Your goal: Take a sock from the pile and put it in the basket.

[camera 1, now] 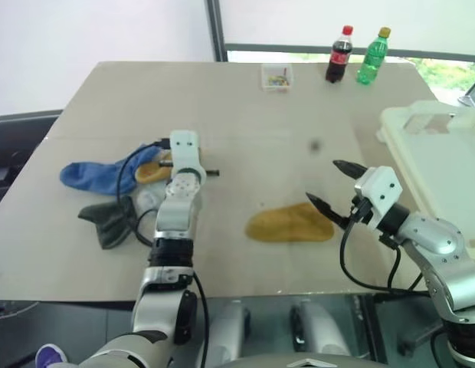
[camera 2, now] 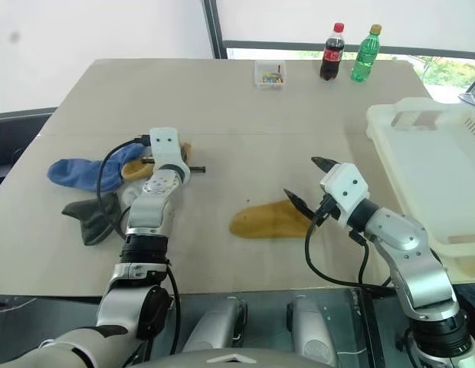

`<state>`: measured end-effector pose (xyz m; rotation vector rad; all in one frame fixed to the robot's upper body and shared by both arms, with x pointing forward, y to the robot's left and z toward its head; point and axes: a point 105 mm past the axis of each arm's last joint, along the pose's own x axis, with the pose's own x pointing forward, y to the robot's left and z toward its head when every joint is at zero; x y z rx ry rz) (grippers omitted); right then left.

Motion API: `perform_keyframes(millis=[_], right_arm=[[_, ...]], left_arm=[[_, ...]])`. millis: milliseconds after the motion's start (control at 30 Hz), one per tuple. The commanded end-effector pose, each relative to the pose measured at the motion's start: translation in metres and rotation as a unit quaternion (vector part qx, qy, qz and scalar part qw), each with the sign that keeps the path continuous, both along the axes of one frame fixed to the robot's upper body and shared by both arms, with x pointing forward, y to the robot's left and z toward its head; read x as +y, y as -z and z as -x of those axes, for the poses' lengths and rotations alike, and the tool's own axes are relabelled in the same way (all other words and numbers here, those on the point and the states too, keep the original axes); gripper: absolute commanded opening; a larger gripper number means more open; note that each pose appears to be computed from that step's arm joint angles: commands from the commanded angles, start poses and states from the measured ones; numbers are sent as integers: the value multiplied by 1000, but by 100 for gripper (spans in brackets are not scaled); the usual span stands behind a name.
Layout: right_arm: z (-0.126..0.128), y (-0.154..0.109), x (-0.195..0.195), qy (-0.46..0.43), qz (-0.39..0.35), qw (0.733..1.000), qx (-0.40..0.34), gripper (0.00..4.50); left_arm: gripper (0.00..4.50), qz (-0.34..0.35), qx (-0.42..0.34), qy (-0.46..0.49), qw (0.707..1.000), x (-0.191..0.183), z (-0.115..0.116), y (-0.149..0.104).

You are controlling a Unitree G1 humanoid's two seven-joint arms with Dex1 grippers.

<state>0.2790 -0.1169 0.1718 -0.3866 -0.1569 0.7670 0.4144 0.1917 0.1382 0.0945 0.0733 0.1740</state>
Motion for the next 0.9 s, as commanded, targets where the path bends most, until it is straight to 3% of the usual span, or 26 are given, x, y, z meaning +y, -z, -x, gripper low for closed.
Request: perform_keyframes(millis=[33,300,500,733,900], right_arm=[[5,-17,4,-13,-5,999,-34,450],[3,-17,5,-18,-3,999,-36,450],[2,-17,4,-16,-3,999,-37,450],[3,-17,3,-13,-4,999,-37,450],[4,-17,2,-8,-4,999,-35,450]], left_arm=[[8,-5,-95,7,995,-7,6,-42],[8,-5,-133,18,991,-12,8,-58],[8,-45,-109,77,990,-33,-1,-51],[8,-115,-27,184,976,-71,-14,-13],[8,-110,-15,281,953,-108,-11,-3]])
